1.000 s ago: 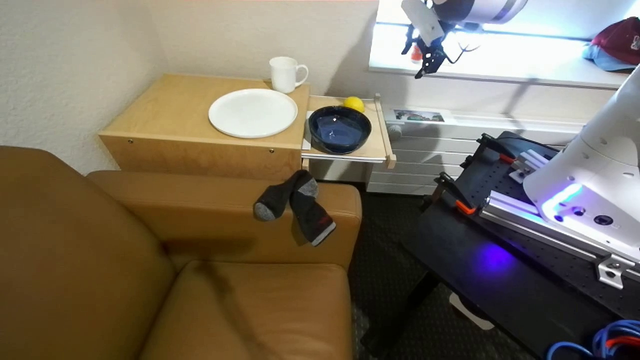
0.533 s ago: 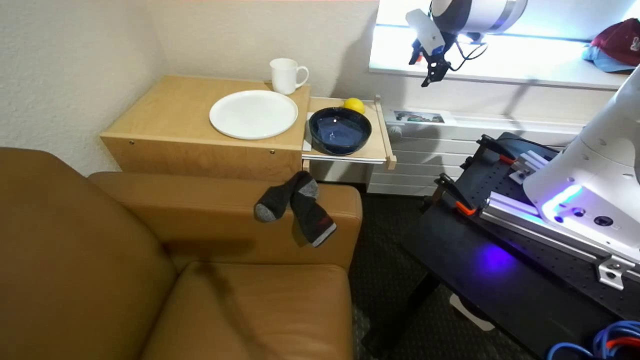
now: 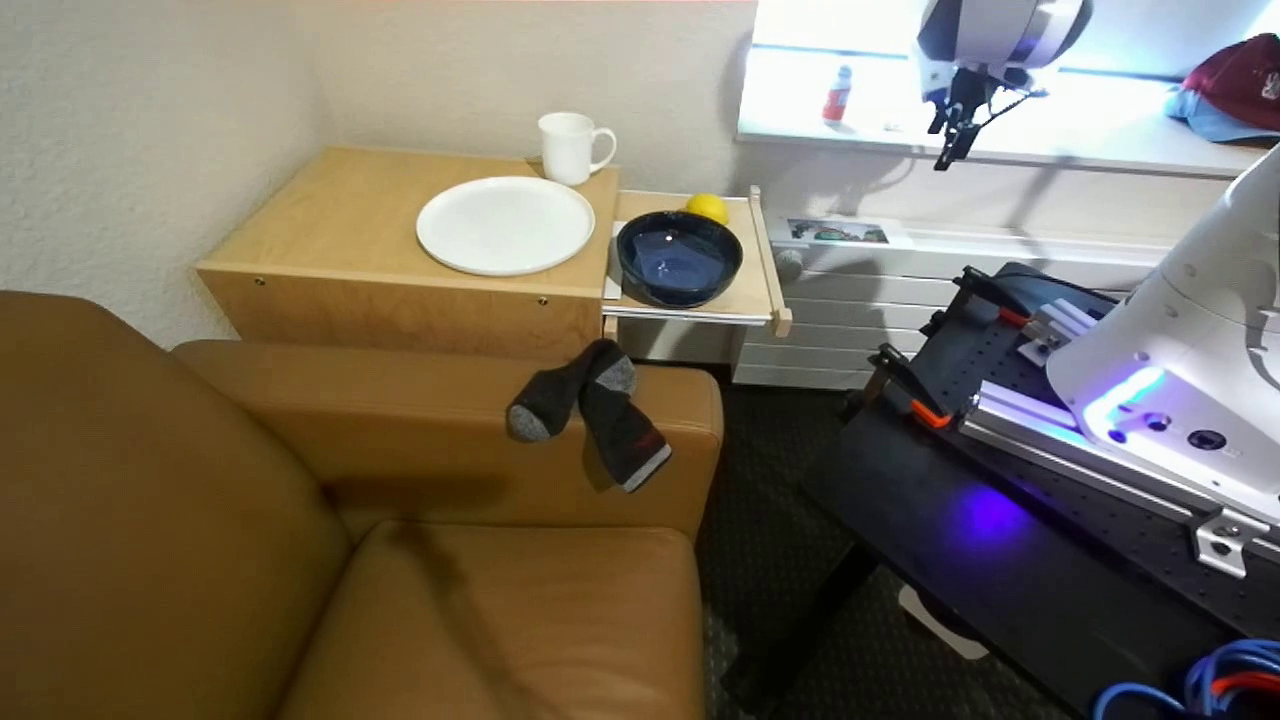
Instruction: Put the bowl on the pull out table then put the airpods case in it
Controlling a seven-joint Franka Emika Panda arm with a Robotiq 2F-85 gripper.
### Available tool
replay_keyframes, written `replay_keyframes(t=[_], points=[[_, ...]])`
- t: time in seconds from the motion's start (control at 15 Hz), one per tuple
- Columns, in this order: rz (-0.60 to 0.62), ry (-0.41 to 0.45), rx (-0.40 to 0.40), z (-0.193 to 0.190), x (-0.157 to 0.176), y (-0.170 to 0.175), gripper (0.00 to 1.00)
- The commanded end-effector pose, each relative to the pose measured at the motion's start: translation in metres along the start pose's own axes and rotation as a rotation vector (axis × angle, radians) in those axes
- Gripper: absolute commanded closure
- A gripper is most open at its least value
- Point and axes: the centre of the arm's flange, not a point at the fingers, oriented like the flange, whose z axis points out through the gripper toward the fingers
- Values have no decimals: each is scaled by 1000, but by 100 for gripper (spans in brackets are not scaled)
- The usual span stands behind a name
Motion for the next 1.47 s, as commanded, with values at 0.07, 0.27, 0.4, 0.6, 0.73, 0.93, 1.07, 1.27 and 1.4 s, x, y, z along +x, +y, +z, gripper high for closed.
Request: replay_keyframes(t=[0.07, 0.27, 0.4, 0.6, 0.73, 0.93, 1.07, 1.27, 1.4], points=[[72, -18, -41, -4, 26, -18, 0], [107, -8, -35, -7, 27, -34, 0], [241, -36, -139, -3, 41, -71, 0], [382, -89, -226, -18, 71, -126, 0], [471, -121, -285, -26, 73, -163, 0], [488, -123, -299, -42, 73, -140, 0], [528, -130, -328, -49, 63, -160, 0], [558, -88, -317, -26, 47, -167, 0], [607, -75, -280, -2, 26, -181, 0]])
